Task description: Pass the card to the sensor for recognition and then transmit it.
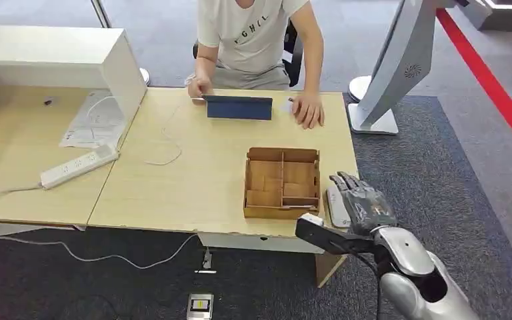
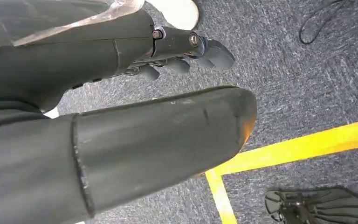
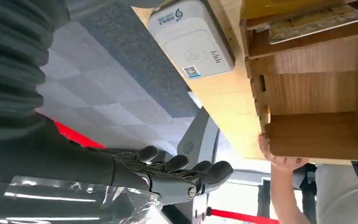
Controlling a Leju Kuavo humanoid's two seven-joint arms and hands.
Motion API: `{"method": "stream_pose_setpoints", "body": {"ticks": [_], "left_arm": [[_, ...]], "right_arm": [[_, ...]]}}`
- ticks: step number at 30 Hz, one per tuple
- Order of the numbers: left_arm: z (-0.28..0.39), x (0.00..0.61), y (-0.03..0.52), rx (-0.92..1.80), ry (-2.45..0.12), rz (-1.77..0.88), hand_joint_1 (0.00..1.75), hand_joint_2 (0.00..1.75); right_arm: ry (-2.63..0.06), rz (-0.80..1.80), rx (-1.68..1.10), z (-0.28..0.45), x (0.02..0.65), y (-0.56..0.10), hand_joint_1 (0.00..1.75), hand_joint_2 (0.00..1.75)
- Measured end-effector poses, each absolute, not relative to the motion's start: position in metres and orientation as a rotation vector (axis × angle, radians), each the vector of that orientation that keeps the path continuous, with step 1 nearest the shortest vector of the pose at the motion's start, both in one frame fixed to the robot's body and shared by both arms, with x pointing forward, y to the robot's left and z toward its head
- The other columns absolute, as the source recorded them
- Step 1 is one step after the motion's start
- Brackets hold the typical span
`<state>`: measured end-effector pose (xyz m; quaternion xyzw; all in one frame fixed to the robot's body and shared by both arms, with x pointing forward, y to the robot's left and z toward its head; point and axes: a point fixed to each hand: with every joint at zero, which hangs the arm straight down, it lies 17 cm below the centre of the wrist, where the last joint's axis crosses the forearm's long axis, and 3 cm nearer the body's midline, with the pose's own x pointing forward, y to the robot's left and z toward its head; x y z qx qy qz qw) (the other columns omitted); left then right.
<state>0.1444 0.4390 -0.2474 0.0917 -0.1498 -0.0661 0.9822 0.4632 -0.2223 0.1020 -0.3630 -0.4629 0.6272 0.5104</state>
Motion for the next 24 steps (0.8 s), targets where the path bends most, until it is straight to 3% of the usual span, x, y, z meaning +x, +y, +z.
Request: {"method": "stream_pose_setpoints", "body": {"ticks": [24], "left_arm": [[-0.245, 0.157, 0.438, 0.182, -0.31, -0.148, 0.0, 0.0]], "right_arm": [[-1.156, 1.561, -0.821, 0.112, 0.459, -0.176, 0.0, 1.75]]}}
